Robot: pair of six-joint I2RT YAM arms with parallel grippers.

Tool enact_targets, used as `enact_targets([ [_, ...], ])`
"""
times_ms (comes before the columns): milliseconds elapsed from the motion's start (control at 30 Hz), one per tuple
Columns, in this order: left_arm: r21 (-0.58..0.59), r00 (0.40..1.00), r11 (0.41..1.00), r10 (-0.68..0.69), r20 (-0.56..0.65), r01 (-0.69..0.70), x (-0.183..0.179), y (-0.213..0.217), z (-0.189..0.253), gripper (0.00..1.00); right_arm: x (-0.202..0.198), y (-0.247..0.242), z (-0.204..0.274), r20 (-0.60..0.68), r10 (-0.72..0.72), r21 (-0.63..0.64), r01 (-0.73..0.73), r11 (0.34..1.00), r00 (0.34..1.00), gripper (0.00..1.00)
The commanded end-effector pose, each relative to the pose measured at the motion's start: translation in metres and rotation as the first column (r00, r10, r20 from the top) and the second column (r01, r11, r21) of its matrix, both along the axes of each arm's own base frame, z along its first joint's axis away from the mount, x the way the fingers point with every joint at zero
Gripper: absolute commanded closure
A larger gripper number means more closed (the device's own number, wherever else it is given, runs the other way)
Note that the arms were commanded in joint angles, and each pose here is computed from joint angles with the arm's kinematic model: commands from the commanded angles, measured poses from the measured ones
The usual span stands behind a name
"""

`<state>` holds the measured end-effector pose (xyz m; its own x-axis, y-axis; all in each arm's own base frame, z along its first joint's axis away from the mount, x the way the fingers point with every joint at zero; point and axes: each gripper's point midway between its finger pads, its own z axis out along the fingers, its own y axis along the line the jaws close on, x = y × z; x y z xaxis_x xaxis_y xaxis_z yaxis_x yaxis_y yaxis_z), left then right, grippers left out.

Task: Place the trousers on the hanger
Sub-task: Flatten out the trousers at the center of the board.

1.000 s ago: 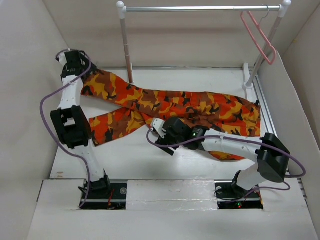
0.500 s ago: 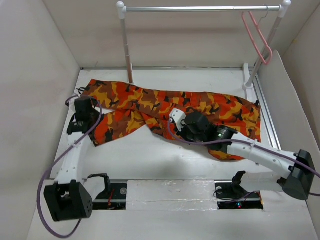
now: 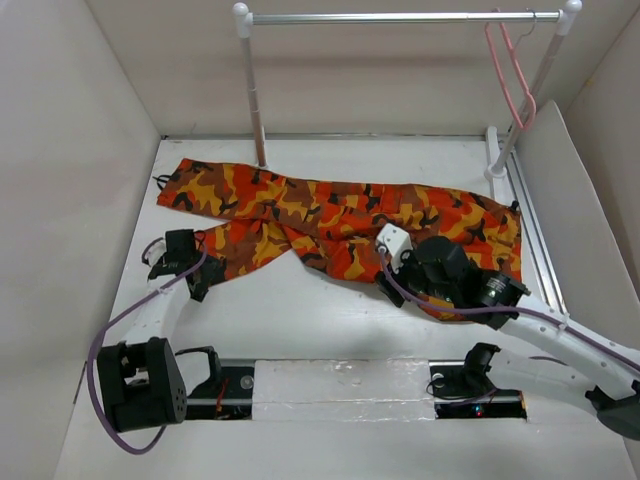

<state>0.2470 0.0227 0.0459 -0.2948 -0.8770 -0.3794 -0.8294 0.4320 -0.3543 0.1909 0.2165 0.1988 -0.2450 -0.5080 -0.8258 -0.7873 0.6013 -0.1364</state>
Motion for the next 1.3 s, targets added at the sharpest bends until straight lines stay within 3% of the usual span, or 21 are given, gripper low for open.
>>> enact_targets([
  [0,-0.036,0.996,0.996,0.087,0.001,-0.087,0.003,0.001,-0.012,0.44,-0.010,-0.004,-0.001,-0.022,0.015,0.027,-0.014,1.000,1.000,0.35],
  [167,-0.008,0.983,0.989,0.147,-0.109,-0.149,-0.013,0.008,-0.043,0.54,-0.013,-0.013,0.010,0.005,-0.004,0.051,0.004,0.999,1.000,0.36],
  [267,0.024,0.975,0.986,0.167,-0.149,-0.165,-0.021,0.013,-0.055,0.55,-0.014,-0.015,0.013,0.009,-0.006,0.046,0.006,0.999,1.000,0.36],
  [400,0.062,0.973,0.987,0.159,-0.168,-0.151,-0.016,0.022,-0.061,1.00,-0.014,-0.016,0.020,0.017,-0.007,0.049,0.006,0.999,1.000,0.36],
  [567,0.157,0.983,0.983,0.121,-0.135,-0.100,0.008,0.039,-0.016,1.00,-0.008,-0.027,0.026,0.035,-0.069,0.029,0.068,0.997,0.997,0.37],
  [633,0.260,0.997,0.963,0.076,0.011,-0.077,0.015,0.053,0.062,1.00,0.001,-0.046,0.016,0.013,-0.154,-0.027,0.155,0.988,0.988,0.37],
  [667,0.260,0.997,0.962,0.076,0.012,-0.077,0.015,0.053,0.063,1.00,0.001,-0.046,0.015,0.013,-0.155,-0.027,0.155,0.988,0.988,0.37],
  [800,0.433,0.985,0.897,0.018,0.171,-0.092,0.004,0.068,0.159,1.00,0.000,-0.050,0.009,-0.052,-0.155,-0.018,0.154,0.988,0.987,0.37],
  [1100,0.548,0.990,0.825,0.109,0.086,-0.138,-0.034,0.096,0.199,1.00,0.002,-0.077,0.002,-0.115,-0.233,-0.043,0.229,0.972,0.966,0.36],
  [1233,0.669,0.965,0.704,0.251,0.083,-0.240,-0.063,0.119,0.228,1.00,0.002,-0.085,0.001,-0.120,-0.255,-0.025,0.254,0.967,0.960,0.34],
  [1267,0.653,0.952,0.702,0.284,0.110,-0.285,-0.068,0.118,0.227,1.00,0.004,-0.086,0.002,-0.119,-0.261,-0.019,0.260,0.965,0.958,0.33],
])
